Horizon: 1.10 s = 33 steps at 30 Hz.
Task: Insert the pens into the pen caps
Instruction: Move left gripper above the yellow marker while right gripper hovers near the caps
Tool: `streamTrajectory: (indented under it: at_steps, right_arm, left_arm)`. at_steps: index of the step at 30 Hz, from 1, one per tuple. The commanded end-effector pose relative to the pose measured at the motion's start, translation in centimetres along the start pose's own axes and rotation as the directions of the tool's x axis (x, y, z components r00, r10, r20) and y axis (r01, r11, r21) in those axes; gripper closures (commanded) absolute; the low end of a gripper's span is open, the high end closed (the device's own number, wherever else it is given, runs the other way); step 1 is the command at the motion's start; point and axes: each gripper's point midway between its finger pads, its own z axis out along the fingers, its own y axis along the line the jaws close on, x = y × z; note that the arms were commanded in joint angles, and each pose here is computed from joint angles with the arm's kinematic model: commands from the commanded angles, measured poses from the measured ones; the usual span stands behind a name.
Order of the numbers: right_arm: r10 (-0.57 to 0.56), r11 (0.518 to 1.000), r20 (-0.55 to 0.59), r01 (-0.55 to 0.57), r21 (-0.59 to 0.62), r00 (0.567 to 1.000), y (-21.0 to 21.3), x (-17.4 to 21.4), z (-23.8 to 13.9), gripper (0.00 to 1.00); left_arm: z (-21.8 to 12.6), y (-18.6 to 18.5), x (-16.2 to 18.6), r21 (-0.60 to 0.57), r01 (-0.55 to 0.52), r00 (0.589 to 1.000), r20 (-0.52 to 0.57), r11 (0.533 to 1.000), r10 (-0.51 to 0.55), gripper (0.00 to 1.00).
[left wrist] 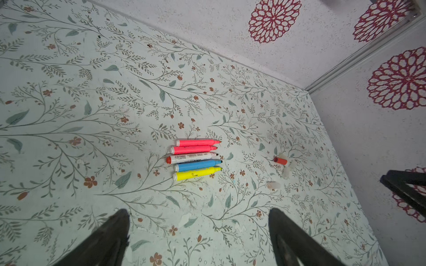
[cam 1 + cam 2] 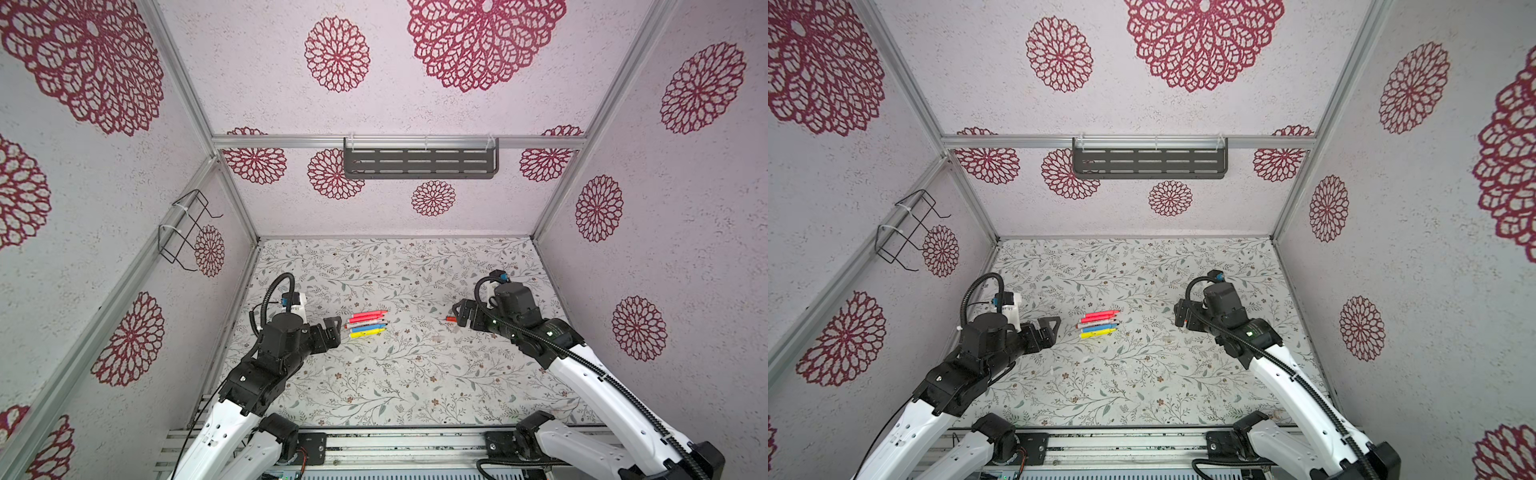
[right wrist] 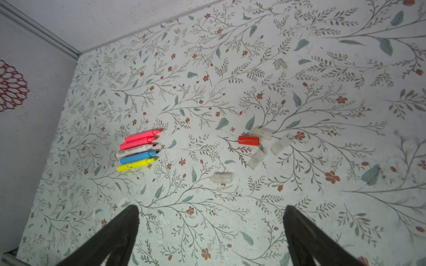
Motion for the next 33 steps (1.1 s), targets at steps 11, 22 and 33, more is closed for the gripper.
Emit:
streamTrajectory:
  at_steps: [11, 22, 33]
  right_arm:
    - [-0.024, 1.000, -0.028, 0.024, -0.003, 0.999, -0.5, 2.3, -0.6, 0.01]
    - [-0.021, 0.999, -0.046, 0.019, -0.038, 0.999, -0.4, 3.8, 0.4, 0.01]
    - [-0.015, 0.999, -0.028, 0.014, -0.047, 0.999, -0.4, 3.8, 0.7, 0.05]
  left_arm:
    - [1.1, -1.2, 2.0, 0.002, -0.008, 0.995, -0.099, 1.000, 0.008, 0.05]
    - [2.2, -2.7, 1.3, 0.010, -0.004, 0.993, -0.115, 1.000, 0.005, 0.11]
    - [3.6, -3.1, 2.0, 0.021, -0.033, 0.991, -0.127, 0.999, 0.035, 0.19]
